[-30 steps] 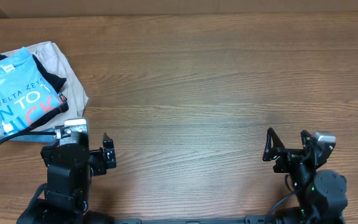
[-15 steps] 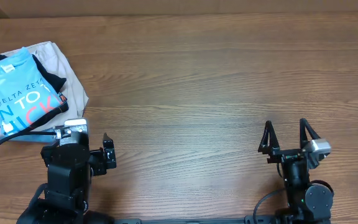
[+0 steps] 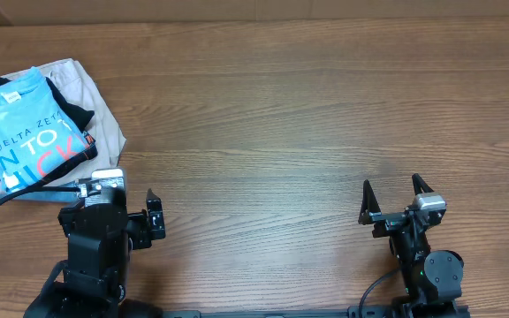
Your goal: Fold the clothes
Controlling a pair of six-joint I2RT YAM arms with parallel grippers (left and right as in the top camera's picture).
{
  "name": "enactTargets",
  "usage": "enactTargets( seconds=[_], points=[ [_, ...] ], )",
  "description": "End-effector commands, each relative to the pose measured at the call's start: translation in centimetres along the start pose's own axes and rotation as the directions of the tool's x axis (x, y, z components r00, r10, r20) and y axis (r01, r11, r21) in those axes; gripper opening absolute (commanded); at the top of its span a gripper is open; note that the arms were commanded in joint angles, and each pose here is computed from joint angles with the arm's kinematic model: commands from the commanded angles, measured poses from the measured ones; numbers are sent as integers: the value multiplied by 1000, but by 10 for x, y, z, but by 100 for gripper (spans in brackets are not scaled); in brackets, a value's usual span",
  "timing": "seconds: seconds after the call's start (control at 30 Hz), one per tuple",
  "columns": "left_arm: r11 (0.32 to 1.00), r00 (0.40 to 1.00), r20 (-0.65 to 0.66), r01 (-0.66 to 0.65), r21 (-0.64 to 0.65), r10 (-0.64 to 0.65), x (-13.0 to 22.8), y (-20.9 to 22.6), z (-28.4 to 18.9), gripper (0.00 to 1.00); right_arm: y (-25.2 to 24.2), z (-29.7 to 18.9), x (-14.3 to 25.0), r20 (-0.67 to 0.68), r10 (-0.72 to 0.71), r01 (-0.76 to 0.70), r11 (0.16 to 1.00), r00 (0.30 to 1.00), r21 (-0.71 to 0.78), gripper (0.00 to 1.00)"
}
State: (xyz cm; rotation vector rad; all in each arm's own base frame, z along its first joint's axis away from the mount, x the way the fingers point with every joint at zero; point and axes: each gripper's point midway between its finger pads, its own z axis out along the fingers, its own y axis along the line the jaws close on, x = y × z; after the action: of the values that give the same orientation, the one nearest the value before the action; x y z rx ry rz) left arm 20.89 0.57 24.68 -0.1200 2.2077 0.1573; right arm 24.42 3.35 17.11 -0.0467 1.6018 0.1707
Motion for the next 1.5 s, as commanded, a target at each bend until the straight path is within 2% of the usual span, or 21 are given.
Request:
enactTargets(
  seconds=[0.0,0.8,0.97,1.13,1.23,1.47],
  points=[
    [1000,1000,-1,12,-8,-12,1,1,1,100,0,0,1,5,-11,11,1000,1000,-2,100],
    [1000,1000,4,14,-8,-14,1,1,0,100,0,0,1,5,-11,11,1000,1000,-2,100],
    [997,998,19,53,-47,-53,1,14,-4,100,0,0,1,5,-11,11,1000,1000,-2,100],
    [993,993,17,119,-12,-119,17,19,-10,100,0,0,1,5,-11,11,1000,1000,-2,100],
    [992,991,48,127,27,-128,30,16,-5,100,0,0,1,5,-11,11,1000,1000,-2,100],
    [988,959,248,110,106,-133,34,6,25,100,0,0,1,5,-11,11,1000,1000,-2,100]
  ],
)
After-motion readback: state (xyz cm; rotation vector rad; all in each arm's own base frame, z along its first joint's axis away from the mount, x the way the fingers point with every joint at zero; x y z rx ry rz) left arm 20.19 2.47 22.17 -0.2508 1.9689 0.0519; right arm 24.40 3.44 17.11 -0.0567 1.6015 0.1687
